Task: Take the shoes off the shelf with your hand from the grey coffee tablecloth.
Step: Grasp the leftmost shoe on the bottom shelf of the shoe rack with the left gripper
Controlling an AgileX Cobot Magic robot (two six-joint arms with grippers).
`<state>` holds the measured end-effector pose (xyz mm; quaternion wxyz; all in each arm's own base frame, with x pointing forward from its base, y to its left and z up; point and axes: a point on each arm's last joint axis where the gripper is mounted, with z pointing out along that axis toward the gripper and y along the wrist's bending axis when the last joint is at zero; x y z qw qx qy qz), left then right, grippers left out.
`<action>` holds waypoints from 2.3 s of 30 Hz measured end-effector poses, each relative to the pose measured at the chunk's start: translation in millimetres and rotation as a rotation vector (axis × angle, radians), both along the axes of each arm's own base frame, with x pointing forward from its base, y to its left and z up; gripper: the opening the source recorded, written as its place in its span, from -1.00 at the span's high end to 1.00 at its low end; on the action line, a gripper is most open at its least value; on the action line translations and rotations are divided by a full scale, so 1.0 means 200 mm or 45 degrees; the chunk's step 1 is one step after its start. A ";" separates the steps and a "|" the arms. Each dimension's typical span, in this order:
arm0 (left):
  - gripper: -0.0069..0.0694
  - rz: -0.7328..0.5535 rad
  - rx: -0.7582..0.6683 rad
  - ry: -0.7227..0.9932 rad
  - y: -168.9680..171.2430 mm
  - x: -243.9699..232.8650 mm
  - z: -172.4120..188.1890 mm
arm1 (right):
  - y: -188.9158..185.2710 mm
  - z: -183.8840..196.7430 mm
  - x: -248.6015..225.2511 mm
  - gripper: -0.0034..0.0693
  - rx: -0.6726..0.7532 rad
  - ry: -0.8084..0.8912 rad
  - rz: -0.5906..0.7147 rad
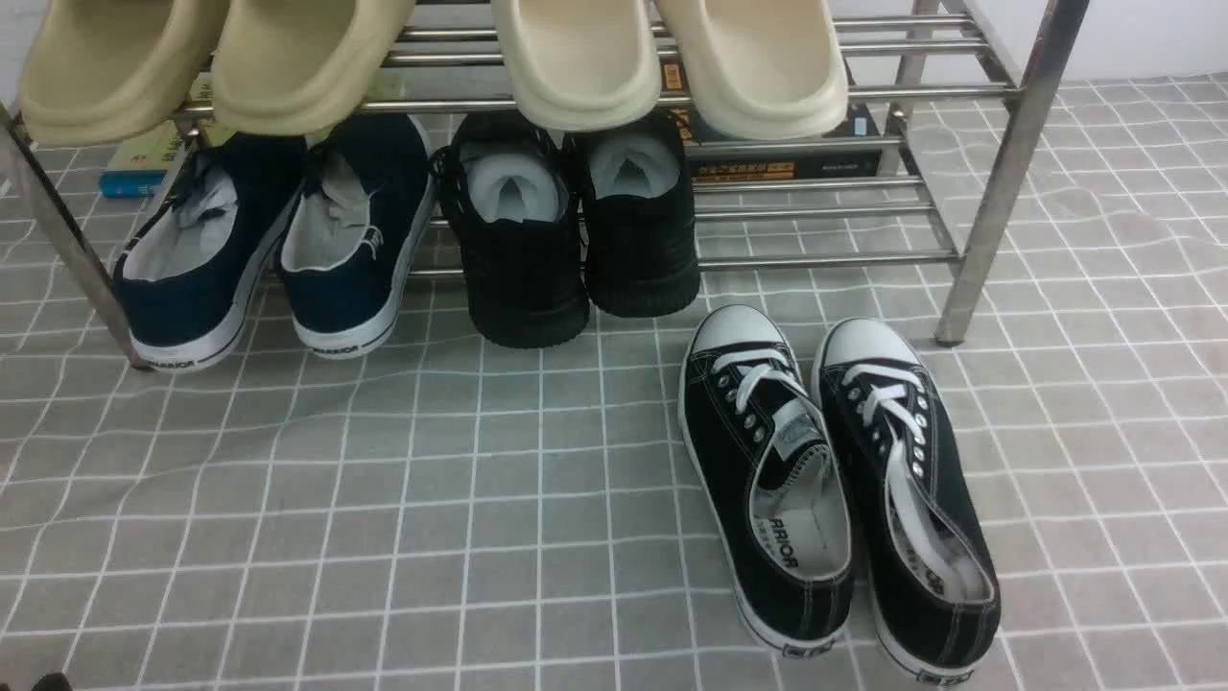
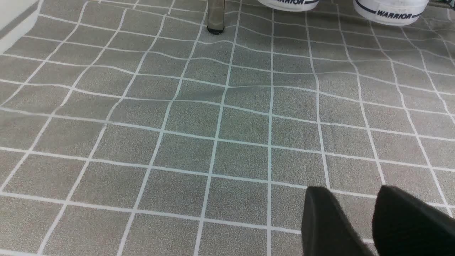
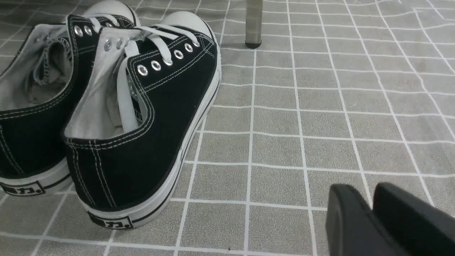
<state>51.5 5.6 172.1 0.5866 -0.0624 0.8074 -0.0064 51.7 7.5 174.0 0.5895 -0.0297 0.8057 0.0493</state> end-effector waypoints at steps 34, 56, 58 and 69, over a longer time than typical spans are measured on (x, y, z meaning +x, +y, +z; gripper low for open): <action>0.19 0.019 0.220 0.009 0.03 0.00 0.00 | 0.00 0.00 0.00 0.45 -0.002 0.000 0.000; 0.19 0.122 -1.122 -0.286 -0.04 0.02 0.08 | 0.00 0.00 0.00 0.39 -0.003 0.000 0.001; 0.19 0.108 -1.119 -0.338 -0.04 0.03 0.10 | 0.00 0.00 0.00 0.38 -0.003 0.000 0.001; 0.29 -0.005 -1.139 -0.764 -0.01 0.00 0.30 | 0.00 0.00 0.00 0.33 -0.003 0.000 0.001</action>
